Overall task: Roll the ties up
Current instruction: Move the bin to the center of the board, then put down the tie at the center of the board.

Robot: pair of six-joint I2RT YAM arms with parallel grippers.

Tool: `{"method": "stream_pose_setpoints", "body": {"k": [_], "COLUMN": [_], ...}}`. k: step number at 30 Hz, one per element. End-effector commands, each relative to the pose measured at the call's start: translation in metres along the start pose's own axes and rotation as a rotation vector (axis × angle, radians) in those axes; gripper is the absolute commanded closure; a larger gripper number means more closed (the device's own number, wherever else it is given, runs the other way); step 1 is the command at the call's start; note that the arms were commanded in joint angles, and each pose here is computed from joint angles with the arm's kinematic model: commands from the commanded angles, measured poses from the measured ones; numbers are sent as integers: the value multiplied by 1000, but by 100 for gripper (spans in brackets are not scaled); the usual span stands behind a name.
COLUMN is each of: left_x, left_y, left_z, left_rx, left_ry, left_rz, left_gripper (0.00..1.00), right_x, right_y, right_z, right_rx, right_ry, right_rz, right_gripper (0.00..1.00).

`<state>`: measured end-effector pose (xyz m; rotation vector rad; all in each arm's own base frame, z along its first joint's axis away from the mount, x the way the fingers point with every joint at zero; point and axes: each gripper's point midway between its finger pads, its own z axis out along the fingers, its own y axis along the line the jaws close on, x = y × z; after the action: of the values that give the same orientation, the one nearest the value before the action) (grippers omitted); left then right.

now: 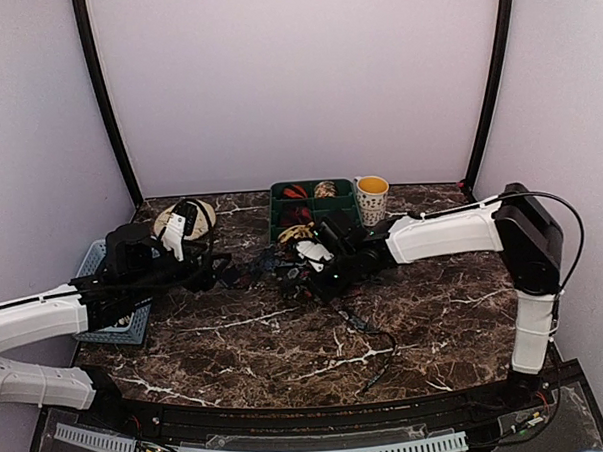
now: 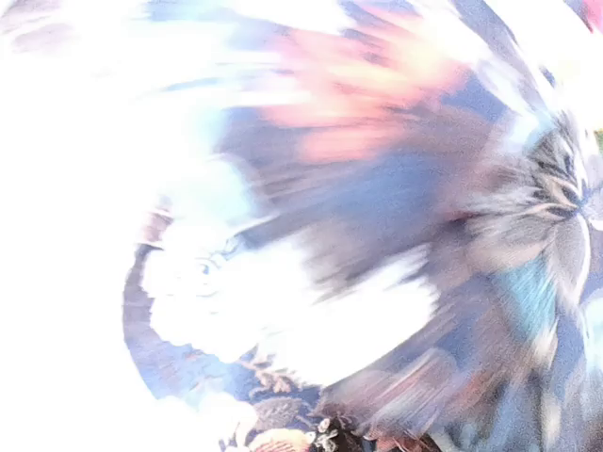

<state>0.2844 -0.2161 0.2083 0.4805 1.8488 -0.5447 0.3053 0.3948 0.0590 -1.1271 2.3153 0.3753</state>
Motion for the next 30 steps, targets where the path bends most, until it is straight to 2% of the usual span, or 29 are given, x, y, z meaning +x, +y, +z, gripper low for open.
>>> {"method": "stream_pose_setpoints", "body": {"k": [1,5,8,11,15,17,18,19,21,22,23,25,30], "left_x": [6,5,2,3,11,11,10,8,8,9,12,23,44], "left_y": [8,7,14,36,78,91,95,96,91,87,83,75,38], "left_z": [12,16,15,15,5,-2,-4,-5,-1,3,8,18,48], "left_rx": [-38,-29,-64,-155,-303,-346,-355,-355,-321,-293,-271,-224,-145], "left_ry": [59,51,36,43,78,74,71,73,96,114,140,200,321], "left_rz": [-12,-43,-68,-132,-272,-303,-306,-301,-276,-261,-251,-234,-120], "left_gripper": [26,26,26,26,28,28,28,29,27,26,25,25,27], "right_x": [-11,2,-1,-40,-83,-96,-100,-100,-99,-99,-100,-97,-85], "right_y": [61,104,140,157,157,160,167,176,183,183,178,160,98], "right_z": [-54,-90,-95,-73,-18,0,2,0,-17,-31,-44,-66,-118], "right_rx": [-238,-409,-480,-477,-393,-386,-403,-435,-496,-526,-547,-585,-568], "right_ry": [-87,-111,-125,-161,-149,-138,-130,-121,-141,-169,-206,-243,-340], "right_rz": [-52,-81,-112,-105,-67,-55,-72,-94,-111,-106,-88,-32,112], "right_gripper": [100,100,100,100,100,91,83,70,37,23,16,13,15]}}
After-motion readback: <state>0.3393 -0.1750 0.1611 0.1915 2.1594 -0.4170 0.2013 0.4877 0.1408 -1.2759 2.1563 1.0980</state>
